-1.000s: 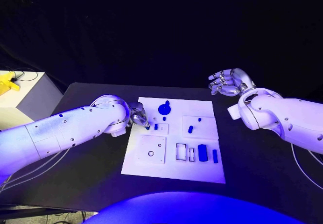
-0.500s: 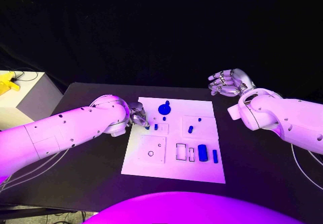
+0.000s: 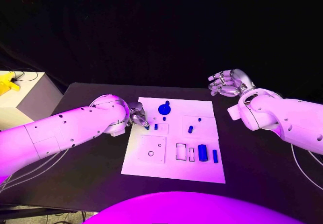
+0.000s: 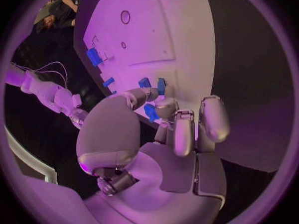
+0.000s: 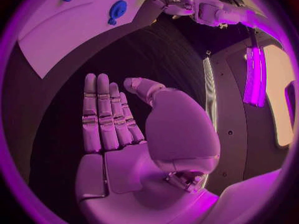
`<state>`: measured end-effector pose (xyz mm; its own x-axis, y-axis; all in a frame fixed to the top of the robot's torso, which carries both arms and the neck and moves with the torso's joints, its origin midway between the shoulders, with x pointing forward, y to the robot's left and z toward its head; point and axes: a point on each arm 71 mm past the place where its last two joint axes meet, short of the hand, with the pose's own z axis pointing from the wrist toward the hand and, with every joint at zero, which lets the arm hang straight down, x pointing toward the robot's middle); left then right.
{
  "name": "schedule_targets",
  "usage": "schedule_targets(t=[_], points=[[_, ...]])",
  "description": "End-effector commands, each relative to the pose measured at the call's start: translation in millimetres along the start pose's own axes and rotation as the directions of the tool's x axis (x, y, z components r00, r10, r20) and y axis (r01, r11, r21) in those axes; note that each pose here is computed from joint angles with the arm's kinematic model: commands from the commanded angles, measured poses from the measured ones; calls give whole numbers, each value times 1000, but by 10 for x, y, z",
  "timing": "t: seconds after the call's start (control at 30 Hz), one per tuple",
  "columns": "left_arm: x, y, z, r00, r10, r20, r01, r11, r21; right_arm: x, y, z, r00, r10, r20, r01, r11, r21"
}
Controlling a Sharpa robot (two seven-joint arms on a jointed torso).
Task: Assemble the parts on the task board
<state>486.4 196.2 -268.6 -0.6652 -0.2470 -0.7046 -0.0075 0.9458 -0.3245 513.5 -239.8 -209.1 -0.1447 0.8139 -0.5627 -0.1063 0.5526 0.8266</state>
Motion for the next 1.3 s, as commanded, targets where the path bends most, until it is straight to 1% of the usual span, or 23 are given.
schedule_targets(t=[0.03, 0.4, 0.87, 1.13, 1.3], points=[[2, -5, 2, 1000, 10, 6, -10, 1000, -3, 14, 10, -1, 1000, 1, -15, -1, 1000, -14], [4, -17, 4, 1000, 11, 9, -11, 1000, -2, 18, 10, -1, 1000, 2, -17, -2, 1000, -14], [43, -61, 12, 1000, 17, -17, -17, 1000, 7, 23, 6, -1, 1000, 4, -22, -4, 1000, -11], [62, -63, 13, 999, 26, -29, -26, 1000, 7, 21, 1, -3, 1000, 5, -23, -5, 1000, -9], [81, -66, 8, 998, 40, -52, -39, 999, 8, 22, -1, -5, 1000, 5, -25, -6, 1000, -7]])
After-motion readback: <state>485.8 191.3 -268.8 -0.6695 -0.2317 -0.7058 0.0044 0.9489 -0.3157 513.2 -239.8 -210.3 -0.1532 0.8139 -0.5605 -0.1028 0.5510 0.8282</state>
